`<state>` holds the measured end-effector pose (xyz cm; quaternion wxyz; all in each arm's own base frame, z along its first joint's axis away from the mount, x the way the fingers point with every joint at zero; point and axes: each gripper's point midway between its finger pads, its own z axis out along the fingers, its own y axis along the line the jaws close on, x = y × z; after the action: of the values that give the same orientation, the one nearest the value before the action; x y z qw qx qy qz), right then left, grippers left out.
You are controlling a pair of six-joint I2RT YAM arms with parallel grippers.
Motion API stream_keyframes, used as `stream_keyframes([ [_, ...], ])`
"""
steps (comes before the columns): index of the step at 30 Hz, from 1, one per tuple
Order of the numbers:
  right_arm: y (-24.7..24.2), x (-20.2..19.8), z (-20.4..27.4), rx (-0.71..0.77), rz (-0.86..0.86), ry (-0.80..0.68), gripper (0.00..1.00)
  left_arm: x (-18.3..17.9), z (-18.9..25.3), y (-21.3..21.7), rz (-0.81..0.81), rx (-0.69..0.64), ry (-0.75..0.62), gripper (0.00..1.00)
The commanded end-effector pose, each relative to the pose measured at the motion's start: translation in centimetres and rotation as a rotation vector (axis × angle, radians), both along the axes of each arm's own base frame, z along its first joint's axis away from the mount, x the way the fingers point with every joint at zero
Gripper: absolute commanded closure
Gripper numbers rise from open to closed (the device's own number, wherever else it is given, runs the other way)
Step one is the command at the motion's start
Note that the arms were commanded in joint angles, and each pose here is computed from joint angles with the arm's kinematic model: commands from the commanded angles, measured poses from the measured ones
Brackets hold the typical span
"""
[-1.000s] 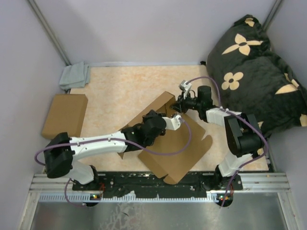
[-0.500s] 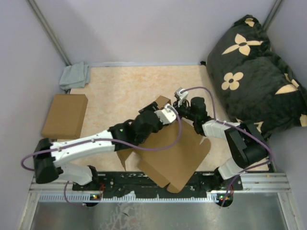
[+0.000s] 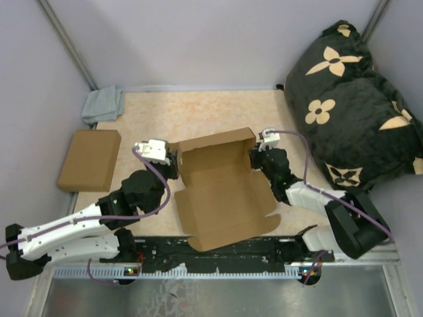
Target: Fold the paper box
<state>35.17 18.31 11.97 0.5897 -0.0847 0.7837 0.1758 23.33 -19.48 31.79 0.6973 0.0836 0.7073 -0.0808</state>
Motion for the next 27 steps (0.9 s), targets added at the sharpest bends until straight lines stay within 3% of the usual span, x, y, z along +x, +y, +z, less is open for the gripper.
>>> stream_keyframes([
  [1,-4.1,-0.4,2.3,0.079,-0.252,-0.032,1.00,0.1,-1.2,3.2,0.155,-0.195,-0.009,0.63],
  [4,-5.6,-1.7,2.0,0.043,-0.291,-0.008,1.00,0.3,-2.6,3.9,0.194,-0.225,-0.005,0.51],
  [8,-7.4,-3.4,1.9,0.017,-0.330,0.010,1.00,1.9,-3.0,4.5,0.220,-0.235,-0.018,0.47],
  [13,-7.9,-3.8,1.3,0.002,-0.327,0.059,1.00,7.9,-1.5,4.2,0.079,-0.368,0.071,0.46],
  [17,-7.3,-3.6,0.2,0.018,-0.276,0.111,1.00,13.0,0.7,5.2,0.100,-0.337,0.044,0.41],
  [21,-6.8,-3.1,0.1,0.037,-0.231,0.133,1.00,17.5,-4.8,7.0,0.086,-0.372,0.255,0.43],
  [25,-6.3,-3.1,0.4,0.040,-0.198,0.139,1.00,15.1,-12.0,7.0,0.033,-0.392,0.340,0.42],
  [27,-6.1,-3.2,0.4,0.040,-0.185,0.143,1.00,13.3,-13.7,7.0,0.006,-0.425,0.301,0.41],
])
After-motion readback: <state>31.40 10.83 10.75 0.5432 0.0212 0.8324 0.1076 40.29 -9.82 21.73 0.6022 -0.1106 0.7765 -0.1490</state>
